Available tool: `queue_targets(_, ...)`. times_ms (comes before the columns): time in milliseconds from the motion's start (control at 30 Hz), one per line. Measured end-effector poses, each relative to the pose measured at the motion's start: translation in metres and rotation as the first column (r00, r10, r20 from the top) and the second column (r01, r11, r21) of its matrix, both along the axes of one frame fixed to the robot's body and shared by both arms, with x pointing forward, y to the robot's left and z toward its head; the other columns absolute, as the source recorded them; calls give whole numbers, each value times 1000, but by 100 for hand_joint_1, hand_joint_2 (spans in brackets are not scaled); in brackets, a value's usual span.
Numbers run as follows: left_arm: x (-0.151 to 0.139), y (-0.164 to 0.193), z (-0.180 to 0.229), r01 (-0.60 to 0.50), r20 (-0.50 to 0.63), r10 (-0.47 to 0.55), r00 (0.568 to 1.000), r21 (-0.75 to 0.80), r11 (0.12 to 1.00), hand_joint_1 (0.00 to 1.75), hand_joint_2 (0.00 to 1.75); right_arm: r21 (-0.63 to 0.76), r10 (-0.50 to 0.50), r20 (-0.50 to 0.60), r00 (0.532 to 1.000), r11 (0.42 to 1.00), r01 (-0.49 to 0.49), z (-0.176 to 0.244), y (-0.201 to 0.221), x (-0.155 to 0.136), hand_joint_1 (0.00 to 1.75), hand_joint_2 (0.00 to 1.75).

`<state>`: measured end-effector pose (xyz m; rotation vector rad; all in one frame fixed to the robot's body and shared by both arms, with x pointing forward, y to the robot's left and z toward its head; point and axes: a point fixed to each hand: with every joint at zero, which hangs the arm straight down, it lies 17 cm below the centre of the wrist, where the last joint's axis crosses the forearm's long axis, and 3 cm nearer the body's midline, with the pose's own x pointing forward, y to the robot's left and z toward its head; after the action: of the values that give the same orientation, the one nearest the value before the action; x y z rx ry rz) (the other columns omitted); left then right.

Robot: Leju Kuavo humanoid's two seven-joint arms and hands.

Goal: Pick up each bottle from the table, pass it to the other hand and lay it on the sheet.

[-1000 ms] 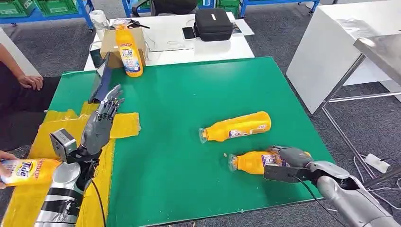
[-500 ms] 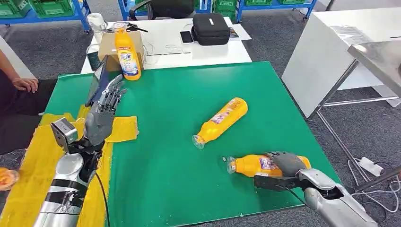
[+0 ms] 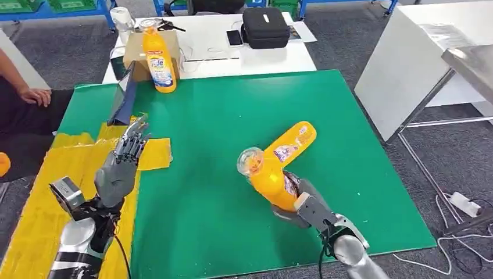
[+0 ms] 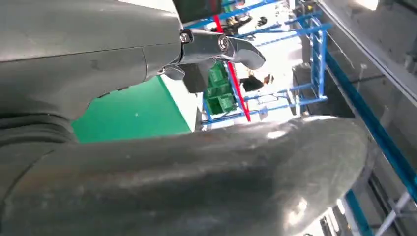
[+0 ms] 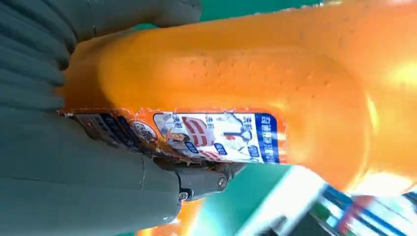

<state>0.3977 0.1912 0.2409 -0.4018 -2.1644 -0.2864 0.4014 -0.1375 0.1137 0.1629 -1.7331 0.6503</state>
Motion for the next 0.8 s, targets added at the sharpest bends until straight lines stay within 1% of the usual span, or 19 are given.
queue_targets(67, -4, -1, 0, 3, -7, -4, 1000, -18, 1000, 0, 175, 88, -14, 53, 999, 996, 10, 28, 5, 2, 175, 175)
queue_targets(167, -5, -7, 6, 11, -19, -12, 1000, -56, 998, 0, 175, 177, -30, 90, 995, 984, 13, 57, 19, 3, 175, 175)
queue_targets(367, -8, -36, 25, 68, -15, -70, 997, -138, 988, 0, 175, 276, -57, 126, 990, 961, 20, 96, 50, 10, 175, 175)
queue_targets(500, -12, -50, 33, 99, -2, -101, 995, -160, 982, 0, 175, 295, -46, 140, 989, 955, 2, 108, 67, 10, 175, 175)
queue_targets(633, -15, -69, 41, 142, 7, -143, 990, -164, 976, 0, 175, 289, -25, 133, 991, 957, -15, 113, 91, 16, 175, 175)
queue_targets(800, -18, -90, 50, 186, 20, -185, 983, -159, 970, 0, 175, 256, 28, 103, 994, 965, -54, 105, 124, 21, 175, 175)
